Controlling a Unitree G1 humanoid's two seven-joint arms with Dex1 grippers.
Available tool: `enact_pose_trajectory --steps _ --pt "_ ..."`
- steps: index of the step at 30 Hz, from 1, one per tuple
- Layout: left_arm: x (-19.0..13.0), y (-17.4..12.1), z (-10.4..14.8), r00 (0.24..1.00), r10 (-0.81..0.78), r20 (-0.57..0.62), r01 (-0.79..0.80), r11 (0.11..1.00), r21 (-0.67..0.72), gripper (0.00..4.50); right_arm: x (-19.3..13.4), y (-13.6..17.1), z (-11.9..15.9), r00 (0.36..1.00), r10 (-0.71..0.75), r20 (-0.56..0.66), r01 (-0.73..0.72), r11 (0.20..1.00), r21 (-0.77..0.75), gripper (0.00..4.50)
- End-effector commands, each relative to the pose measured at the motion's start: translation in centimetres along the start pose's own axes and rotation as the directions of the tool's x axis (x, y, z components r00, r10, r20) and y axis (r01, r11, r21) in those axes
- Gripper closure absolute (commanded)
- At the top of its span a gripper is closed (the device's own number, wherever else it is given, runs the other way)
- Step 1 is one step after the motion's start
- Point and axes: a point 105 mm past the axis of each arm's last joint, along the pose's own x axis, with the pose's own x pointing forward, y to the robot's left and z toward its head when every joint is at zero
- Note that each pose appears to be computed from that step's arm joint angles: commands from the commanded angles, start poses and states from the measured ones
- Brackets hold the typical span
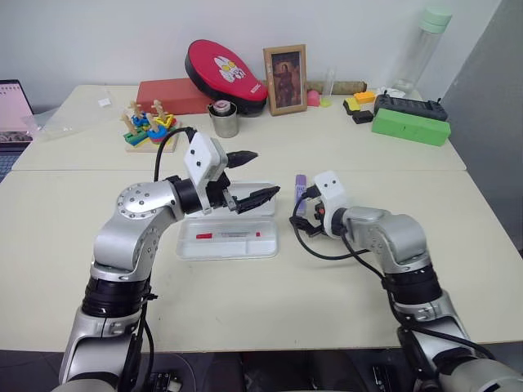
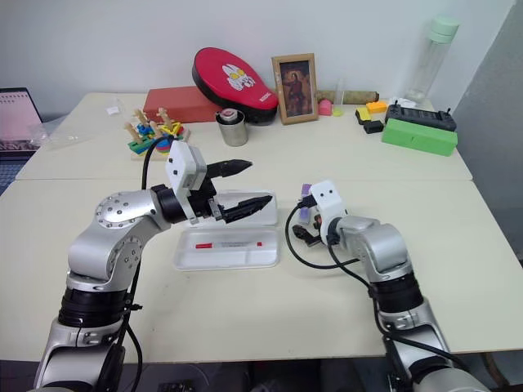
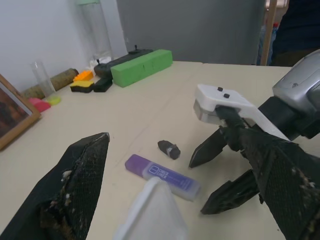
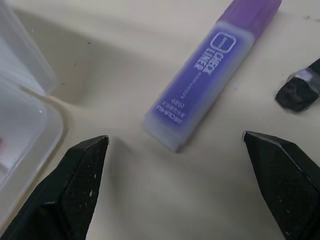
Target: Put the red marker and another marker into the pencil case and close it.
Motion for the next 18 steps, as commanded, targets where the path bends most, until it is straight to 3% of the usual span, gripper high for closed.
enact_pose_trajectory --steps 1,8,18 --pt "-0.2 0.1 1.8 0.999 0.023 0.048 -0.025 0.999 0.045 0.04 0.7 0.1 0.4 0.999 -0.042 0.02 0.042 0.999 0.017 0.0" --pt "-0.3 0.1 1.9 0.998 0.039 0.047 -0.041 0.998 0.045 0.04 2.4 0.7 -0.2 0.995 -0.101 0.023 0.1 0.995 0.022 0.0" --pt "-0.3 0.1 1.5 0.997 0.061 0.039 -0.062 0.997 0.036 0.0 2.8 0.0 -1.0 0.987 -0.161 0.011 0.161 0.986 -0.047 2.05"
